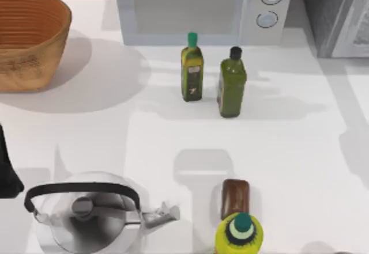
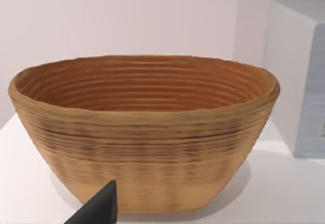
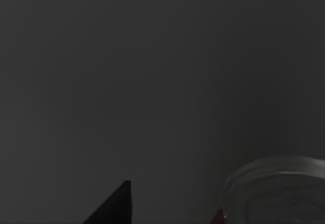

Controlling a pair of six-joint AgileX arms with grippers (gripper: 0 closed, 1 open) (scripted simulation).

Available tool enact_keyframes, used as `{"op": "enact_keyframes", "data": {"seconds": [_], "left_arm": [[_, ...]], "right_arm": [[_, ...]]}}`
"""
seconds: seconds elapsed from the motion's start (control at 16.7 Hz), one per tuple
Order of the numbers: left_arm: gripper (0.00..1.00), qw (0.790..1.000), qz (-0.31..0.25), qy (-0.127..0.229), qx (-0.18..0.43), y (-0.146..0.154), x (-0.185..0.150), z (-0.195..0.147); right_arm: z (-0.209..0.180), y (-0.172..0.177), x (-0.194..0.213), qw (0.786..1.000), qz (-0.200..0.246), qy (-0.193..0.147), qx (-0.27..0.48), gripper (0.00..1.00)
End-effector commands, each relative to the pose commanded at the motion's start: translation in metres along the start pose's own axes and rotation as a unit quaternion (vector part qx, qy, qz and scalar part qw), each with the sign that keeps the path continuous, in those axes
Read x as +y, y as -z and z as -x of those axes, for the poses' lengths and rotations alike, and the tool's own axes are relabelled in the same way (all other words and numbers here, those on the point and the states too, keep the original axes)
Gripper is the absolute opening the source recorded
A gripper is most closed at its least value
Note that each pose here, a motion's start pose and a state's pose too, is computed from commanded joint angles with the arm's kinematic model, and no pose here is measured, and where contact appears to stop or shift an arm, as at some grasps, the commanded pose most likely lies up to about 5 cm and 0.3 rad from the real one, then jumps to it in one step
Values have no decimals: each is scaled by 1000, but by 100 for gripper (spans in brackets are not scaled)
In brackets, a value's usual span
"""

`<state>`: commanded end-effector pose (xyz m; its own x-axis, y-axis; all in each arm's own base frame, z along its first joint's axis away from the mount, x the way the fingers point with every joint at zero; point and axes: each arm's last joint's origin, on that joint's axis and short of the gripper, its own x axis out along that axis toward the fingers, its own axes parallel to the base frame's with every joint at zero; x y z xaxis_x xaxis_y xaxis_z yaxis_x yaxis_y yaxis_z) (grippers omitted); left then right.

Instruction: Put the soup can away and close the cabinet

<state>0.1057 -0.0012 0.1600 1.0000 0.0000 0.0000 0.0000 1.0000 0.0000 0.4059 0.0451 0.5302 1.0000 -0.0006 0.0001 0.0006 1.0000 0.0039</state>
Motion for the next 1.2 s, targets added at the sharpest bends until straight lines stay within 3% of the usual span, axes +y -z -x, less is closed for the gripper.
{"op": "enact_keyframes", "data": {"seconds": [0.42, 0.6, 0.96, 1.2], "left_arm": [[100, 1000, 0, 0, 0, 0, 0, 0], [100, 1000, 0, 0, 0, 0, 0, 0], [100, 1000, 0, 0, 0, 0, 0, 0], [100, 1000, 0, 0, 0, 0, 0, 0]], "right_arm": [[2, -2, 1, 1000, 0, -3, -4, 100], [24, -18, 0, 999, 0, -15, -31, 100], [127, -48, -11, 994, 13, -43, -100, 100], [199, -8, -21, 993, 24, -52, -98, 100]]}}
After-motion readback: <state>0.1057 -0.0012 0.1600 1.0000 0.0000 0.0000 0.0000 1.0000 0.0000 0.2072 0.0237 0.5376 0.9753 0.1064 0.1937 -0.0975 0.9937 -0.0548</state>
